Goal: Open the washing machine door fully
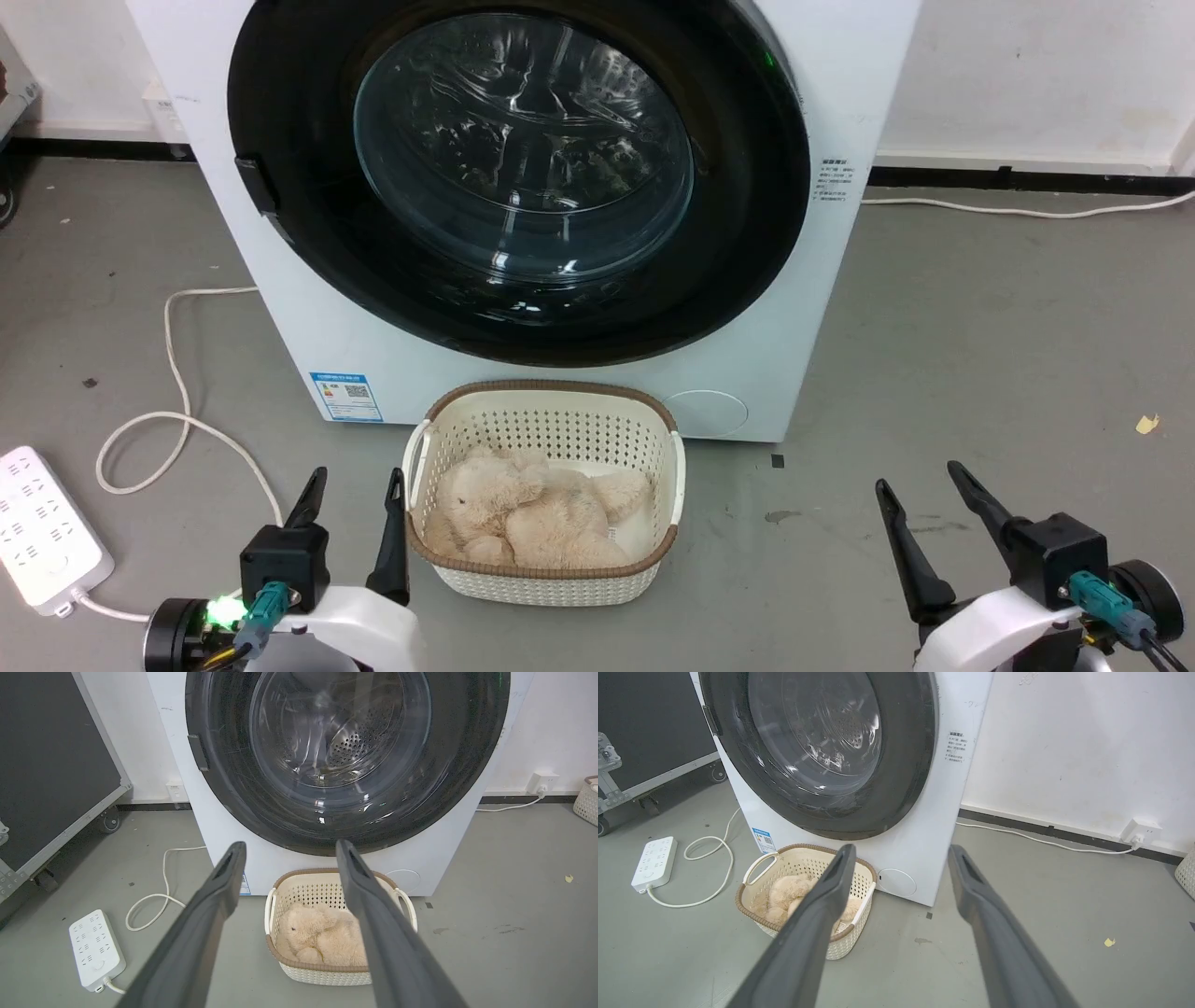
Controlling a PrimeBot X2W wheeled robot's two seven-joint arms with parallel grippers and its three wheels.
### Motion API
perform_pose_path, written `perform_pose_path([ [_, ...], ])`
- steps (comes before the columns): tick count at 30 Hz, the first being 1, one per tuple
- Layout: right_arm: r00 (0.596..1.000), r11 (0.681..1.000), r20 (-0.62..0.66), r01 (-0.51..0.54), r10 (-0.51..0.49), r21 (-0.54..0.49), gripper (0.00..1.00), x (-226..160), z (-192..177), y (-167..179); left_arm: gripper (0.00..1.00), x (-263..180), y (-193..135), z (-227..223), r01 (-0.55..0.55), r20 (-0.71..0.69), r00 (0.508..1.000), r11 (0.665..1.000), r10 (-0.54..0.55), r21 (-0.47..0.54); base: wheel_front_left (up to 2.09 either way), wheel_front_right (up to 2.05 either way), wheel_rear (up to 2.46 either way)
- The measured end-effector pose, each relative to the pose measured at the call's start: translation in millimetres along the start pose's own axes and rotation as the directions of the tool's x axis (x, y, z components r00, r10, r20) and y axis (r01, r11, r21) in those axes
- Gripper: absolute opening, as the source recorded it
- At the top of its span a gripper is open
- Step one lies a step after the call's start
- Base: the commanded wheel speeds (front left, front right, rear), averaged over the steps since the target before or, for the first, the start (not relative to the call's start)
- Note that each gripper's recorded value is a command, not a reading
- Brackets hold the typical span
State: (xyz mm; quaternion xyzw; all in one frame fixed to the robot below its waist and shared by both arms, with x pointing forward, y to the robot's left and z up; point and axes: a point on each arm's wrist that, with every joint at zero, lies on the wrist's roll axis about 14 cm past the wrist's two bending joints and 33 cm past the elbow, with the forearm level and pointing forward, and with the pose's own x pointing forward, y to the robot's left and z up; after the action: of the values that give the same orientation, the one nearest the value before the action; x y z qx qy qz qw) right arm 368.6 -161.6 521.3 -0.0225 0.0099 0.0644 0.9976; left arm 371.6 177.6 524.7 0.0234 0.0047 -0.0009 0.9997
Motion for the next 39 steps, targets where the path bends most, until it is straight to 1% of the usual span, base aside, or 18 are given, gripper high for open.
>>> perform_pose_path([
  [21, 0.999, 0.999, 0.033, 0.016, -0.017, 0.034, 1.00, 2, 2, -6, 1.00, 2, -4, 5, 0.007, 0.038, 0.999, 0.999, -0.006, -0.036, 0.00, 0.00, 0.00],
  [30, 0.997, 0.998, 0.078, 0.016, -0.020, 0.060, 1.00, 22, 15, -12, 1.00, 7, -3, 3, -0.002, 0.046, 0.999, 0.999, 0.005, -0.047, 0.00, 0.00, 0.00],
  [39, 0.993, 0.995, 0.117, -0.003, -0.009, 0.100, 1.00, 50, 28, -17, 1.00, 19, 0, 4, -0.021, 0.060, 0.998, 0.998, 0.025, -0.062, 0.00, 0.00, 0.00],
])
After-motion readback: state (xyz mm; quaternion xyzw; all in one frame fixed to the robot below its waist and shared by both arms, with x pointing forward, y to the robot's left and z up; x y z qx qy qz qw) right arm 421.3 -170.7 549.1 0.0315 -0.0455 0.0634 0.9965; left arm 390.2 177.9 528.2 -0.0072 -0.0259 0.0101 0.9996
